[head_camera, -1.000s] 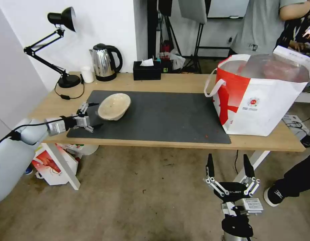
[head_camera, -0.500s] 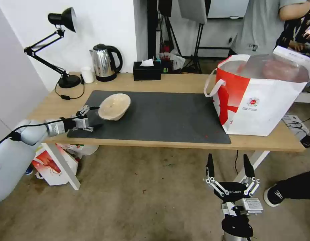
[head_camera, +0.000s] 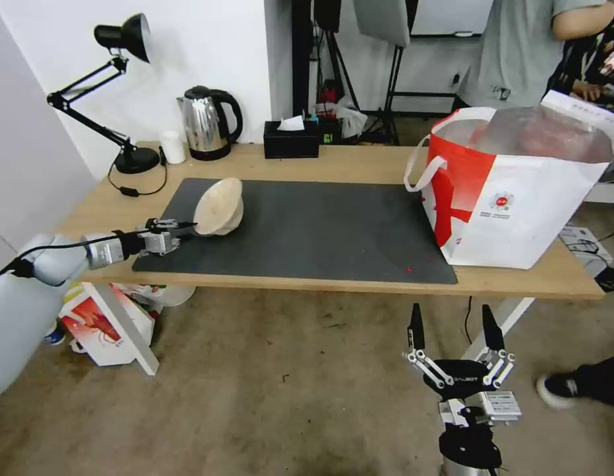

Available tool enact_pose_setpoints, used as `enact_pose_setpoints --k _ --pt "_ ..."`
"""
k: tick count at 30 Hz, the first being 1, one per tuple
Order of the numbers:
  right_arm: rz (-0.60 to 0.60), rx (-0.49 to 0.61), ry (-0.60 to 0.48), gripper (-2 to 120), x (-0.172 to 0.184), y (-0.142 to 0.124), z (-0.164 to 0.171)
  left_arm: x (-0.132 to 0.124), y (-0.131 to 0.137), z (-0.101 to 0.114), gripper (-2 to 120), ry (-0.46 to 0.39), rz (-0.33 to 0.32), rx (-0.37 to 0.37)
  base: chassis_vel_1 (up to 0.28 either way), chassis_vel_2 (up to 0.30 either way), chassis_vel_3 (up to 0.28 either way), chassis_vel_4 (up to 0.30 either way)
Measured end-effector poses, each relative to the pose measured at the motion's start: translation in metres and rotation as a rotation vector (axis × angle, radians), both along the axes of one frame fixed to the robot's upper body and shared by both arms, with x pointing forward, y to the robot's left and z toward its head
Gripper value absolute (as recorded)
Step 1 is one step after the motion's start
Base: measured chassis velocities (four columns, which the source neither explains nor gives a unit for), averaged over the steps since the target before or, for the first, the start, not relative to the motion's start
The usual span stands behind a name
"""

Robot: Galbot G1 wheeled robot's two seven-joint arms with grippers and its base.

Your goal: Pick up the trash from the table and place it into the takeout bag.

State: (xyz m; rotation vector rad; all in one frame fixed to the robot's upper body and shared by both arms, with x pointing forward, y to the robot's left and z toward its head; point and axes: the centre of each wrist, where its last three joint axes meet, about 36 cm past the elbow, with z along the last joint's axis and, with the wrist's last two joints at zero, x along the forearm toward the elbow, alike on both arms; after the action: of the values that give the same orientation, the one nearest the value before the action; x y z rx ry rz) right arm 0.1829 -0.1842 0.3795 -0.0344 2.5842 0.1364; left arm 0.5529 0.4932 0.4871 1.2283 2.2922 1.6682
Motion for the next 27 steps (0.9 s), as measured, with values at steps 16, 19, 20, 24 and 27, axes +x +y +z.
enact_pose_setpoints --k 16,19,20,24,27 --pt "0.0 0.0 0.0 100 0.0 0.0 0.0 0.001 -0.003 0.028 0 -0.021 -0.044 -0.001 0.0 0.0 0.0 0.0" --pt "0.0 0.0 0.0 100 0.0 0.0 0.0 0.0 -0.006 0.039 0 -0.025 -0.076 -0.008 0.0 0.0 0.0 0.0" --pt "0.0 0.0 0.0 100 0.0 0.0 0.0 0.0 -0.006 0.039 0 -0.025 -0.076 -0.008 0.0 0.0 0.0 0.0" --pt "0.0 0.0 0.0 100 0.0 0.0 0.0 -0.002 -0.009 0.049 0 -0.035 -0.1 -0.011 0.0 0.0 0.0 0.0" --pt "0.0 0.0 0.0 100 0.0 0.0 0.0 -0.004 -0.011 0.058 0 -0.05 -0.111 -0.006 0.0 0.0 0.0 0.0"
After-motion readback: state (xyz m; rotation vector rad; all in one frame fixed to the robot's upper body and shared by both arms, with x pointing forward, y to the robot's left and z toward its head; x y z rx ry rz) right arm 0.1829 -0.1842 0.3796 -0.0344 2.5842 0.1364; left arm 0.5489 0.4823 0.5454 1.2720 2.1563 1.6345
